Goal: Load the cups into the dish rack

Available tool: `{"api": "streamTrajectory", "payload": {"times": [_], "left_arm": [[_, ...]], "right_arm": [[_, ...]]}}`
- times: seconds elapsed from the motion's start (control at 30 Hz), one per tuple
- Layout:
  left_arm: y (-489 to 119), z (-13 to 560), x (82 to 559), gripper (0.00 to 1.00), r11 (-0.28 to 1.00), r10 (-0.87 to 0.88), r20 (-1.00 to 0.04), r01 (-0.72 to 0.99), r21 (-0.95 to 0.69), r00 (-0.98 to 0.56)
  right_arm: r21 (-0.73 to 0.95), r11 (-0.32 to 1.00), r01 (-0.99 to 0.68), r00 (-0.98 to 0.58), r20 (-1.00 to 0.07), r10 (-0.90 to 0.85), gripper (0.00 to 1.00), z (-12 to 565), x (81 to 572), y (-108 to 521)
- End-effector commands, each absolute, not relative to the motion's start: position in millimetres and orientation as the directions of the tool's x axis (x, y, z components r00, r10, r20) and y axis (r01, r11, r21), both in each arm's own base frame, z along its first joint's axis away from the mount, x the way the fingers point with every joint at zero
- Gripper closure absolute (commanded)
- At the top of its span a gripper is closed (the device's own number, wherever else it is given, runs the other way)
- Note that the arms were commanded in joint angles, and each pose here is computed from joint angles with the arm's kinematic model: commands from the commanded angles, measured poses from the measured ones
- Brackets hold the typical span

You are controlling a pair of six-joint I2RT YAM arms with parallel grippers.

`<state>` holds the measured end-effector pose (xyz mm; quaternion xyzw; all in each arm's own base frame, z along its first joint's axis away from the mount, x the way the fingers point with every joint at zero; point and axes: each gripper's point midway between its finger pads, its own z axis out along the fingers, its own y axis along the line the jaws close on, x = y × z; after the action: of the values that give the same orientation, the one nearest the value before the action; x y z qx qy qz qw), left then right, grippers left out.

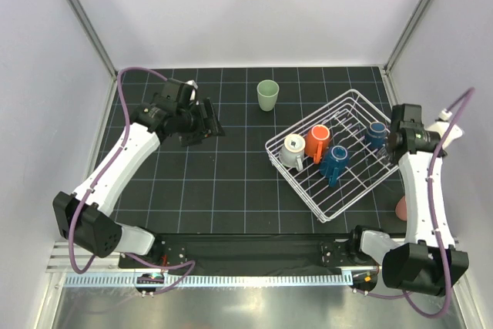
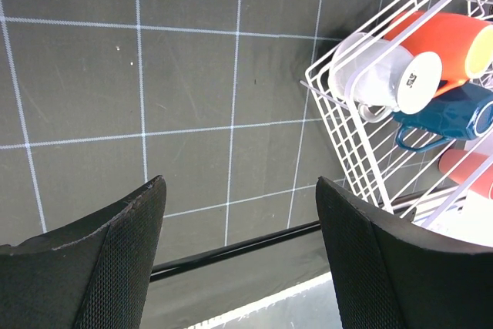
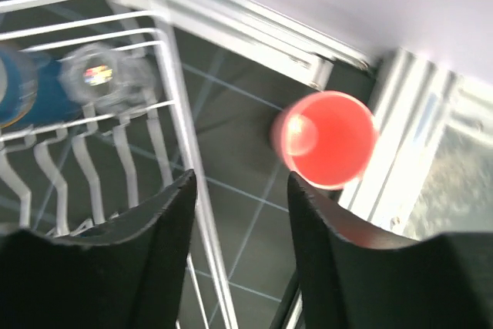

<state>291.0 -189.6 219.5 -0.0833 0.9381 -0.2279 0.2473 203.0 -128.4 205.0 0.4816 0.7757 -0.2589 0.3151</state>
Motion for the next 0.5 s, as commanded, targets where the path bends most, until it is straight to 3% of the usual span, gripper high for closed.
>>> {"api": "streamTrajectory", "payload": {"times": [0.0, 0.27, 0.47], "left_arm": [[-196.0, 235.6, 297.7, 0.24, 0.871, -0.247, -0.459, 0.012, -0.491, -0.853], [-197.5, 236.7, 293.0, 0.24, 0.866, -0.234, -0.447, 0.024, -0.499, -0.863], [-193.6, 236.3, 295.7, 0.24, 0.880, -0.207, -0.468, 0.045, -0.473, -0.859]], "right_arm": [[-0.068, 0.199, 0.978, -0.181, -0.751, 0.635, 0.46, 200.0, 168.3, -143.9], [-0.104, 0.041, 0.994, -0.106, -0.768, 0.632, 0.46, 180.6, 143.6, -166.5], [-0.088, 0.023, 0.996, -0.081, -0.751, 0.656, 0.46, 158.1, 147.3, -175.4]]}}
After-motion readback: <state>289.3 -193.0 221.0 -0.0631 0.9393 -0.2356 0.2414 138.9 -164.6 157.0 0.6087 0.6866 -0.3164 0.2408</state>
